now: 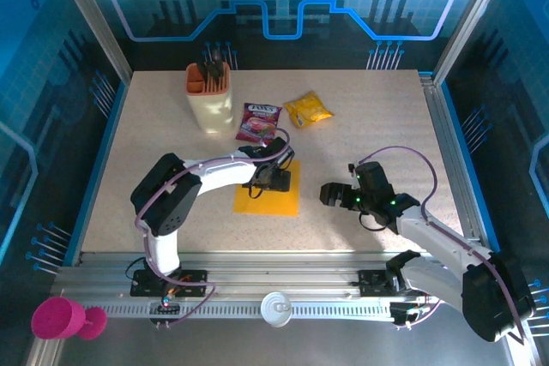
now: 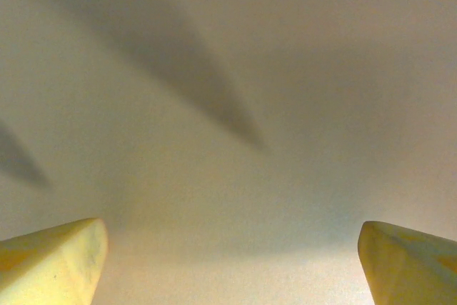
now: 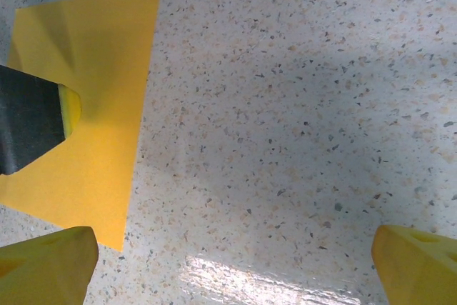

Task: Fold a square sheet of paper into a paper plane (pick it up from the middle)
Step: First fold in half a square sheet of paper at the center of the table.

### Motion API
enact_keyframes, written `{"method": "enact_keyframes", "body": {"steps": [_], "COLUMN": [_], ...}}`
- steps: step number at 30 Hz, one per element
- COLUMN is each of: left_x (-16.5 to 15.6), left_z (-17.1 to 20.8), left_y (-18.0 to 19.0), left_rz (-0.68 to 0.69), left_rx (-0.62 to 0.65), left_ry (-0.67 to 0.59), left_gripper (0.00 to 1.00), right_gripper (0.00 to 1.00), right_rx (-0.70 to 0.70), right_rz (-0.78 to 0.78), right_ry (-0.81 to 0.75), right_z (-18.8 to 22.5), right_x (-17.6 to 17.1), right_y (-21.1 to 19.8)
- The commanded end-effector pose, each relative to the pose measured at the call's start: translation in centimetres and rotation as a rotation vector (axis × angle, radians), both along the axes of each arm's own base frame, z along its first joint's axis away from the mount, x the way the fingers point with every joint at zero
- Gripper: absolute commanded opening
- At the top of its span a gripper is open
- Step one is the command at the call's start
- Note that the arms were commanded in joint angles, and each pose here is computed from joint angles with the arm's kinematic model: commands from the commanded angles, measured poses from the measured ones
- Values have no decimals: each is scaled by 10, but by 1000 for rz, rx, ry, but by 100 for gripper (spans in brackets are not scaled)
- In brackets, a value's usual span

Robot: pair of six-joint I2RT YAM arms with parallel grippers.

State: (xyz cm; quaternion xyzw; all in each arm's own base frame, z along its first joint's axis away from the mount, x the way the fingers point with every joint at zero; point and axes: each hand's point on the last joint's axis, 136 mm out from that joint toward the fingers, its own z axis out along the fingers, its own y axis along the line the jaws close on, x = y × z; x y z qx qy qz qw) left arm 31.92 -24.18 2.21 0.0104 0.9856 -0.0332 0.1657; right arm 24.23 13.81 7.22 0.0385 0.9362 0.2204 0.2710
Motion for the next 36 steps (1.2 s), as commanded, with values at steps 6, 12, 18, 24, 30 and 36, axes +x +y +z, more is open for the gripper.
{"method": "enact_keyframes", "body": {"steps": [6,12,18,24,30,36], "left_x": [-12,-19,-18,-8,0,-8], "left_z": [-21,-32,-25,14,77,118], "left_y": [10,14,11,-5,-32,-62], "left_rz": [32,40,34,8,-35,-69], "left_rx": [58,81,56,-39,-244,-525], "left_ry": [36,50,33,-38,-148,-204], "left_gripper": [90,84,72,50,32,33], "right_gripper": [99,99,99,99,99,99], "right_rx": [7,9,12,14,19,25], "right_rz": [-15,-29,-35,-42,-43,-44], "right_ry": [-13,-10,-8,-8,-3,-1], "right_z": [7,7,7,6,5,5], "right_x": [2,2,1,1,0,-1], "right_y": [-6,-10,-13,-15,-16,-16]}}
